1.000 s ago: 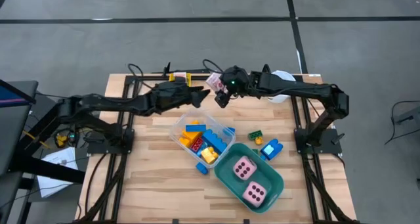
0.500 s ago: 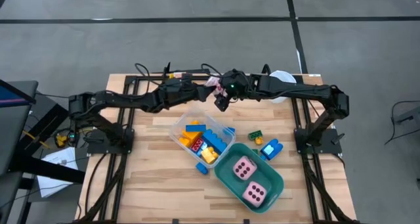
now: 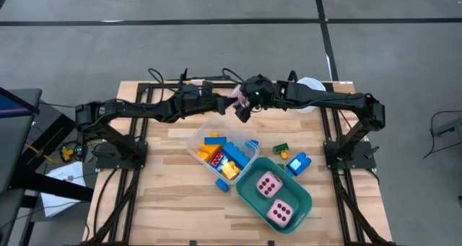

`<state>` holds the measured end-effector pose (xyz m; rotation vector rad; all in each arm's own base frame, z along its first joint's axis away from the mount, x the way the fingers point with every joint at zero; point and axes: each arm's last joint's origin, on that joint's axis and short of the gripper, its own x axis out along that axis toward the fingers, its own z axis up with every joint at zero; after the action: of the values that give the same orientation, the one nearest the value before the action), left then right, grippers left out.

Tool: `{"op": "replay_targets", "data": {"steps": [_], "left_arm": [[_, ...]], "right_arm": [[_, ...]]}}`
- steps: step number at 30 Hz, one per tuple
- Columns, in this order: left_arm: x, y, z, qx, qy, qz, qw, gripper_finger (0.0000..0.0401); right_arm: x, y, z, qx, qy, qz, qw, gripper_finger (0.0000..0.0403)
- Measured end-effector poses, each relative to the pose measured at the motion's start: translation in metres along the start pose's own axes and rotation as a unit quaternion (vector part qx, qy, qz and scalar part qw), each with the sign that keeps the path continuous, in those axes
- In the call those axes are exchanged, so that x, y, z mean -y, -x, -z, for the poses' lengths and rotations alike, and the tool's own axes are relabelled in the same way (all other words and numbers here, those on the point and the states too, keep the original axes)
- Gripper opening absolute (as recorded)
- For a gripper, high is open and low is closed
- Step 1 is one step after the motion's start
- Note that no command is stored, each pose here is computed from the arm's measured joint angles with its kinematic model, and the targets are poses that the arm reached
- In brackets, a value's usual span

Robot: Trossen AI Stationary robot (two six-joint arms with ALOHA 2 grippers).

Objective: Pick & Place Toys
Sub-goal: Put the red deck of cards into the yellow bin

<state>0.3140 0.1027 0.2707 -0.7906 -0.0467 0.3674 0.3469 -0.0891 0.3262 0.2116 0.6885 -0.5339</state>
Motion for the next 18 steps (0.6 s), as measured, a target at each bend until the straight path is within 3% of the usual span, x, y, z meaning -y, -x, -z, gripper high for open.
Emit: {"op": "replay_targets", "data": {"steps": [4, 9, 13, 18], "left_arm": [[-0.003, 0.004, -0.007, 0.001, -0.02, -0.006, 1.0, 0.006], [-0.013, 0.028, -0.029, -0.022, -0.068, -0.076, 0.994, 0.006], [-0.027, 0.061, -0.048, -0.067, -0.125, -0.141, 0.98, 0.006], [-0.049, 0.104, -0.071, -0.134, -0.171, -0.184, 0.959, 0.006]], "right_arm": [[0.006, 0.002, 0.0, -0.011, -0.013, -0.009, 1.0, 0.0369], [0.022, 0.02, -0.001, -0.017, -0.029, 0.009, 0.999, 0.0355], [0.036, 0.039, -0.003, -0.01, -0.04, 0.026, 0.999, 0.036], [0.052, 0.069, -0.006, 0.016, -0.058, 0.039, 0.997, 0.0363]]}}
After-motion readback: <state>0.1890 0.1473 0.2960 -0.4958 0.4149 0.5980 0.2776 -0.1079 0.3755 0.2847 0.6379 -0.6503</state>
